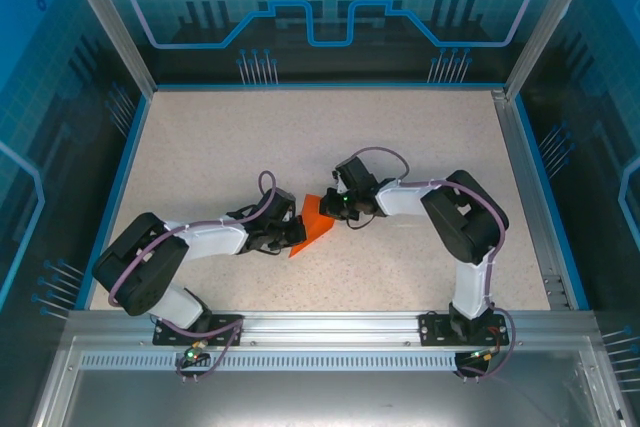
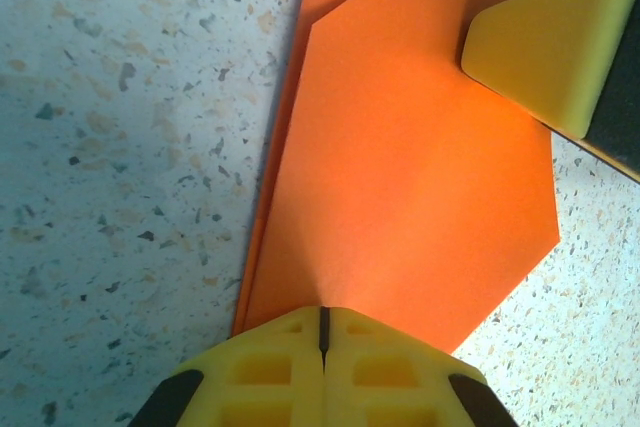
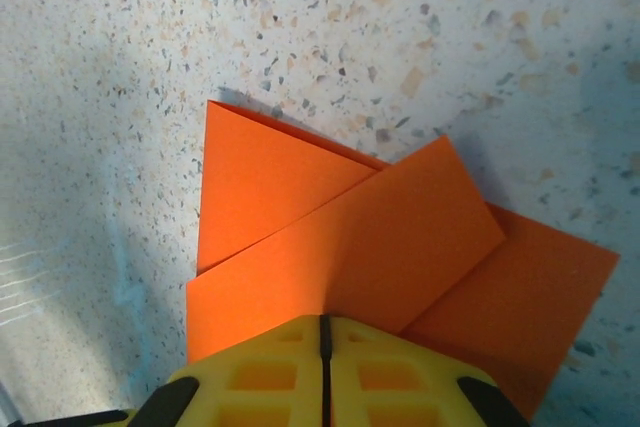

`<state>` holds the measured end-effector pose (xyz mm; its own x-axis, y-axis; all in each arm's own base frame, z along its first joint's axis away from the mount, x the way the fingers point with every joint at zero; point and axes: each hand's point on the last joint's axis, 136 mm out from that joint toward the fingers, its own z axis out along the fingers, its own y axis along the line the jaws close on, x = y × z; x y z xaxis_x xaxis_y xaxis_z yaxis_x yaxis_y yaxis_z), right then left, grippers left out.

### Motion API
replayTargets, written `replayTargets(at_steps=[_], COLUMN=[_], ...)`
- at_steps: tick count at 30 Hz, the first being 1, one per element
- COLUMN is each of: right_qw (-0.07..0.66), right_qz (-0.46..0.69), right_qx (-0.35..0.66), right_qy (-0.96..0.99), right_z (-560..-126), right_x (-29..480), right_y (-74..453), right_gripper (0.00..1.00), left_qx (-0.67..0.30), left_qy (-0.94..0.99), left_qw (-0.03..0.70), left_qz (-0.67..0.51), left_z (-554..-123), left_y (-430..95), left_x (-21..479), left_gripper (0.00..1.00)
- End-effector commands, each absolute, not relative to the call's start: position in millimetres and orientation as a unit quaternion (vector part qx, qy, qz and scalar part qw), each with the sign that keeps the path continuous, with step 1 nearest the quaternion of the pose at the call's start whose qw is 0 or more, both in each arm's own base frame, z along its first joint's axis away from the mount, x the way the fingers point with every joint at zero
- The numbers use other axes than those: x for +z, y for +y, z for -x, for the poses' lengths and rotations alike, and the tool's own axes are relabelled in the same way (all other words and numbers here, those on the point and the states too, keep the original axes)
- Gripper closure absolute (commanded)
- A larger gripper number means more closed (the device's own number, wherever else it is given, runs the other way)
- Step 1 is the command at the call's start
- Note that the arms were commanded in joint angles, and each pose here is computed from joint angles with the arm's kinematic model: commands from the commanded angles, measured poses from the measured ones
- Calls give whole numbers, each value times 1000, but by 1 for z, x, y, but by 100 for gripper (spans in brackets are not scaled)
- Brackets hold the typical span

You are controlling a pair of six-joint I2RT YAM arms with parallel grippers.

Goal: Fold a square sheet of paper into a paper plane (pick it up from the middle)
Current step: Fourth fold the wing at the center of the table.

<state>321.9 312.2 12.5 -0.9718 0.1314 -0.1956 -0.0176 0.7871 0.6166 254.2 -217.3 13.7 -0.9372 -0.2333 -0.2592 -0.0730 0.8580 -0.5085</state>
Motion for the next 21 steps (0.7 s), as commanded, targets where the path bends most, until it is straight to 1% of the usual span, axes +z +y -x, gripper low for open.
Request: replayTargets(at_steps=[1,7,10,16,21], right_qw=[119,129,131,143,143], right_qz=[-70,-70,-77,-46,-2], right_qx=[284,283,301,328,355], right_qy=[949,948,941,933,924], right_z=[-329,-347,-354,-345,-331], right_x=[-4,5,11,34,51], right_y=[277,274,273,285,316], right_gripper=[92,92,92,90,89], left_qx=[-198,-187,-192,-210,-218], left_qy=[972,976,976,971,968], left_qw=[102,90,85,95,108], left_qz=[68,65,64,63,56], left_z=[-219,-206,-202,-208,-215], left_y=[-195,-185,-185,-193,-198], left_x=[-13,-21,-22,-12,2], left_gripper=[96,96,96,95,94])
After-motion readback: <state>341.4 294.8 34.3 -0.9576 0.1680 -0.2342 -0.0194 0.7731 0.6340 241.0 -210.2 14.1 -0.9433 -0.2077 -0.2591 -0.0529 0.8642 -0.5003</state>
